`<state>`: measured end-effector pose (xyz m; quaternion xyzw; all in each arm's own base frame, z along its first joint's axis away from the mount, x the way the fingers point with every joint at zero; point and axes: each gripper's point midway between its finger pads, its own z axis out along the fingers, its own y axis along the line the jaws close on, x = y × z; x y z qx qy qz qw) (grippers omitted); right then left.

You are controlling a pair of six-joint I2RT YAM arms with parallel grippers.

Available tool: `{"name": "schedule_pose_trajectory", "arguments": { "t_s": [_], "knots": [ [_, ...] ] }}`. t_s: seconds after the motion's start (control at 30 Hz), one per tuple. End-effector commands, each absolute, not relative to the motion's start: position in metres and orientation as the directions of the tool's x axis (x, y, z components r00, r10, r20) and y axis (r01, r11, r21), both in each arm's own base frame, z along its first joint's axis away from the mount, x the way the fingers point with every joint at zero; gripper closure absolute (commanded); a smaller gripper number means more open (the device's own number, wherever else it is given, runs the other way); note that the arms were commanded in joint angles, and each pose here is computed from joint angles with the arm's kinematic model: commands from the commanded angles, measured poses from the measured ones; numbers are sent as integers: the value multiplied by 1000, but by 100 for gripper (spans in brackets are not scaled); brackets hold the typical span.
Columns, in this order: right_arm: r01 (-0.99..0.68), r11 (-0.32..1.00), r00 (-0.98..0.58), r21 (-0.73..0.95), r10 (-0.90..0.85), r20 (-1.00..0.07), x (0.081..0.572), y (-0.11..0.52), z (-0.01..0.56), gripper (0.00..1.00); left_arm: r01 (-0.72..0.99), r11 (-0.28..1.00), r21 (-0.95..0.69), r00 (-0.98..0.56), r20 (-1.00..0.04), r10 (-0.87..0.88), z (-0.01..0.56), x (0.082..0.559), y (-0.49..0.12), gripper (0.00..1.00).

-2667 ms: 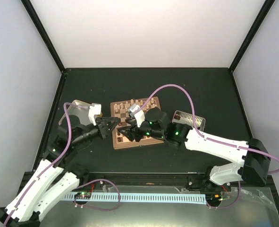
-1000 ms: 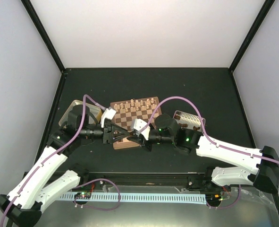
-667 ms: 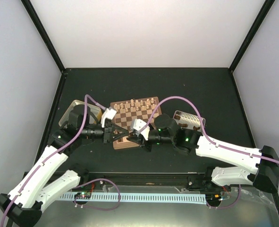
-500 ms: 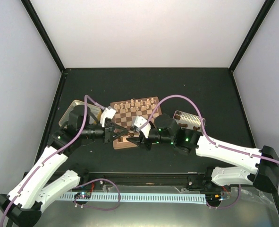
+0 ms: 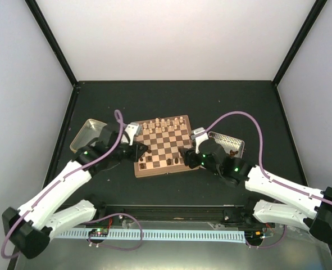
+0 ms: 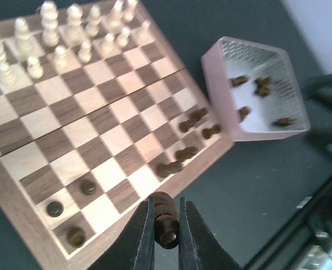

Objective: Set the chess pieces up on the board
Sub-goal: Place the chess piece on the chessboard.

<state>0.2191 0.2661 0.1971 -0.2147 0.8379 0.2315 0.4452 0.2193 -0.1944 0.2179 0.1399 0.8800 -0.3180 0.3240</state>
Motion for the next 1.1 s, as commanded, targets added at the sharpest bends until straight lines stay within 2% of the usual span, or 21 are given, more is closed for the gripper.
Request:
{"name": "schedule_pose_trajectory", "arguments": {
  "t_s": [0.0, 0.2, 0.63, 0.83, 1.07],
  "knots": [
    [-311, 902, -598, 298, 58, -800, 238, 229, 192, 34, 353, 879, -320, -767, -637, 76, 192, 238, -187, 99],
    [-235, 902, -643, 362, 134, -754, 243, 221, 181, 34, 344, 905, -249, -797, -587, 142, 151, 241, -206, 98],
    [-234, 893, -669, 385, 140, -730, 243, 224, 167, 34, 388, 907, -164, -804, -541, 246, 94, 243, -233, 98],
    [-232, 890, -674, 394, 145, -724, 243, 225, 165, 34, 376, 917, -135, -801, -546, 248, 95, 253, -237, 98],
    [-222, 888, -669, 404, 162, -725, 243, 223, 167, 34, 325, 943, -78, -764, -610, 212, 133, 273, -232, 98]
  ]
}}
